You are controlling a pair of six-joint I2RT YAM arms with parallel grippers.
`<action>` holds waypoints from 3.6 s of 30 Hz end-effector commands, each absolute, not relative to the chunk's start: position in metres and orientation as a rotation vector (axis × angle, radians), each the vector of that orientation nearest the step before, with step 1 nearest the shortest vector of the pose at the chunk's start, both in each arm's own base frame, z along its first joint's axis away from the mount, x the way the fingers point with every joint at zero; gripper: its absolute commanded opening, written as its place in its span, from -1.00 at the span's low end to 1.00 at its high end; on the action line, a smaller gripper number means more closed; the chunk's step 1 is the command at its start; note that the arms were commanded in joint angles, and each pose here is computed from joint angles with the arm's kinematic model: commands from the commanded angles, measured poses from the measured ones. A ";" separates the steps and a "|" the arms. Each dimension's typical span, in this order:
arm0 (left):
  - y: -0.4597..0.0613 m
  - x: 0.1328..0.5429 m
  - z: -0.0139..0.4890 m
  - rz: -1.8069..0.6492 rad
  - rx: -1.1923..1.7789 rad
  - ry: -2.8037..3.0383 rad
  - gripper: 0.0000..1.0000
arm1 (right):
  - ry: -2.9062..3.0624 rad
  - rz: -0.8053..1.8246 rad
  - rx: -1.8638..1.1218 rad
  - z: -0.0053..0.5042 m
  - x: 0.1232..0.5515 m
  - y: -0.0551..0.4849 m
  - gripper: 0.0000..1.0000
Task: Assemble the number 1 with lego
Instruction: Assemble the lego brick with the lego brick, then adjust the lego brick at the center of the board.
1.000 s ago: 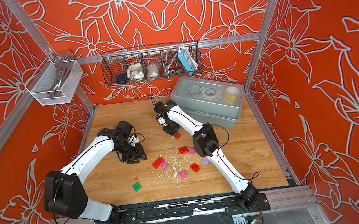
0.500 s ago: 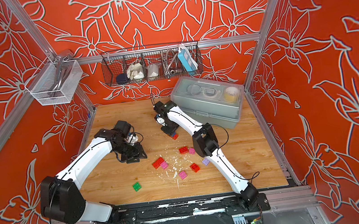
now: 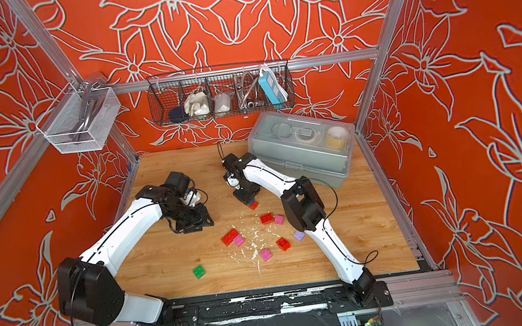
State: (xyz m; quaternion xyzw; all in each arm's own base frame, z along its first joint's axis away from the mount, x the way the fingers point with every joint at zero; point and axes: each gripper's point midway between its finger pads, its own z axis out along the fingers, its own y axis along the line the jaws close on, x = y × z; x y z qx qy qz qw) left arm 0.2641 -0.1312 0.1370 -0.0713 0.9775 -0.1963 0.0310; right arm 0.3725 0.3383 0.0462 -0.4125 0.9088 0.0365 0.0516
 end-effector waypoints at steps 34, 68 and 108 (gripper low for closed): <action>-0.149 0.262 0.127 -0.323 0.157 2.946 0.06 | 2.888 0.317 -0.719 0.135 0.255 0.194 0.21; -0.176 0.242 0.118 -0.445 -0.044 3.057 0.03 | 2.930 0.066 -0.653 0.095 0.195 0.226 0.07; -0.164 0.242 0.118 -0.492 -0.053 3.044 0.02 | 3.153 0.316 0.712 0.031 0.222 0.149 0.06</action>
